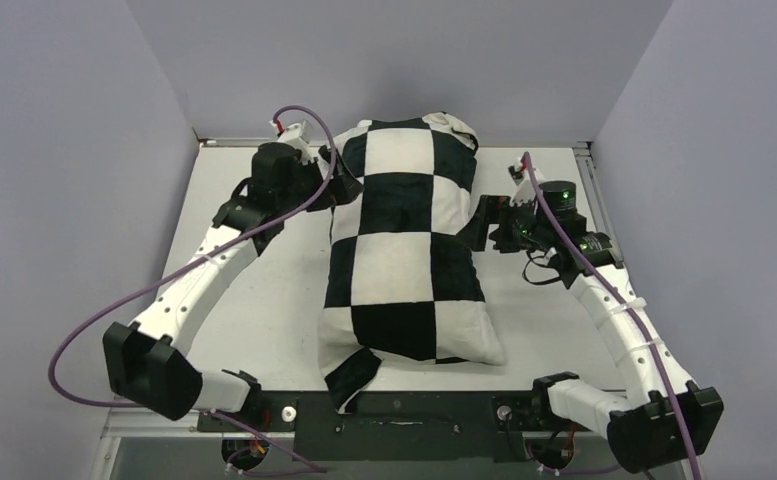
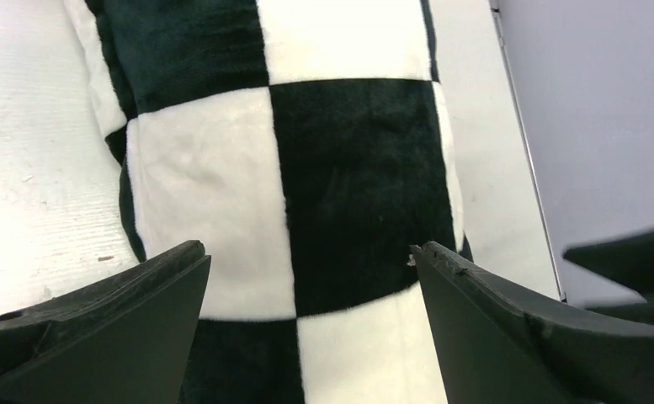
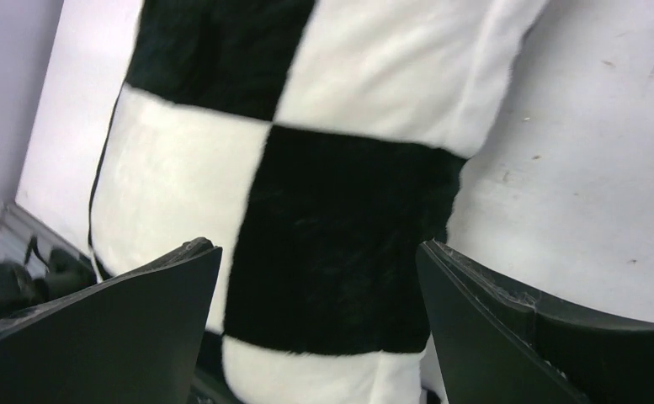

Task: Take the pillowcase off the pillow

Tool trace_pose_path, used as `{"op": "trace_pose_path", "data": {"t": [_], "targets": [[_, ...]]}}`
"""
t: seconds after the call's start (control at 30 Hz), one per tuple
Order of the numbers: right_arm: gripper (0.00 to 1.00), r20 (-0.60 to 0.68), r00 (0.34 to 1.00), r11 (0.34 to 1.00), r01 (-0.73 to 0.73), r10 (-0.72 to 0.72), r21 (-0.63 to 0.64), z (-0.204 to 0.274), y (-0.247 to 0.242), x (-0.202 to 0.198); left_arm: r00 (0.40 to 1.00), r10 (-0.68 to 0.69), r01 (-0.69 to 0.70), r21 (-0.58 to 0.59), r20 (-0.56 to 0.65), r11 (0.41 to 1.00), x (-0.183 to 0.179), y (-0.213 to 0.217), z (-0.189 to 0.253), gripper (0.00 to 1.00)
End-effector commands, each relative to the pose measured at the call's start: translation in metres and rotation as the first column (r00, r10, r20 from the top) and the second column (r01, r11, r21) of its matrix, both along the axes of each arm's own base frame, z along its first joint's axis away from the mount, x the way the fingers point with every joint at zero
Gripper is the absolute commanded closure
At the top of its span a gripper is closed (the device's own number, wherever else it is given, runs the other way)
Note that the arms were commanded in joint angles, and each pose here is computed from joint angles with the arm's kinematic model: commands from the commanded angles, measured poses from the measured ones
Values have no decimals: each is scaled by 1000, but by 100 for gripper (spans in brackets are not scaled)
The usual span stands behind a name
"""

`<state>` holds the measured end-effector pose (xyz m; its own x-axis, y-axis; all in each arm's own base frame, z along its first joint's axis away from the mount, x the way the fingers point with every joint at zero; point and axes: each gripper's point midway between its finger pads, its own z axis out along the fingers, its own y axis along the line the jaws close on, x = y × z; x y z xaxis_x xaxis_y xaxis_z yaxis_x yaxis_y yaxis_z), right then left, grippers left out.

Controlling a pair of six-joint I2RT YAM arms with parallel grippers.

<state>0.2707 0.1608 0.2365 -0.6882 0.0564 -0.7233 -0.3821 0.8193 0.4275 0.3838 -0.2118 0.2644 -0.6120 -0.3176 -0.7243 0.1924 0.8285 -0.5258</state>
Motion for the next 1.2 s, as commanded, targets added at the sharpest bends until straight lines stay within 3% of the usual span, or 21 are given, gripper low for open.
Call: {"op": "trace_pose_path", "data": {"t": [0.0,0.17,0.4,0.77,0.87,0.93,1.0,1.17], "targets": [[10,32,996,986,74,-79,146,16,-17,39,999,-5,4,36,38,999,-30,18,11,4],[10,2,977,937,203,-212,286,5,-32,80,999,-47,47,0,11,999,-54,15,3,4],[10,-46,973,909,229,-228,349,-35,-25,120,996,-83,82,-23,-22,996,-59,7,-9,4],[10,-142,985,847,158,-99,508,-96,18,119,990,-98,95,-32,-107,995,-44,-7,-57,4],[3,-142,989,832,116,-45,542,-103,36,111,985,-103,97,-50,-141,994,-43,-15,-77,4],[12,-149,989,816,103,-22,569,-106,41,104,978,-116,107,-61,-172,992,-44,-23,-92,4],[30,-132,991,801,76,4,594,-99,44,99,970,-128,117,-63,-206,991,-47,-29,-109,4],[83,-77,997,820,24,25,571,-77,44,94,953,-159,141,-87,-257,986,-51,-44,-134,2]]}}
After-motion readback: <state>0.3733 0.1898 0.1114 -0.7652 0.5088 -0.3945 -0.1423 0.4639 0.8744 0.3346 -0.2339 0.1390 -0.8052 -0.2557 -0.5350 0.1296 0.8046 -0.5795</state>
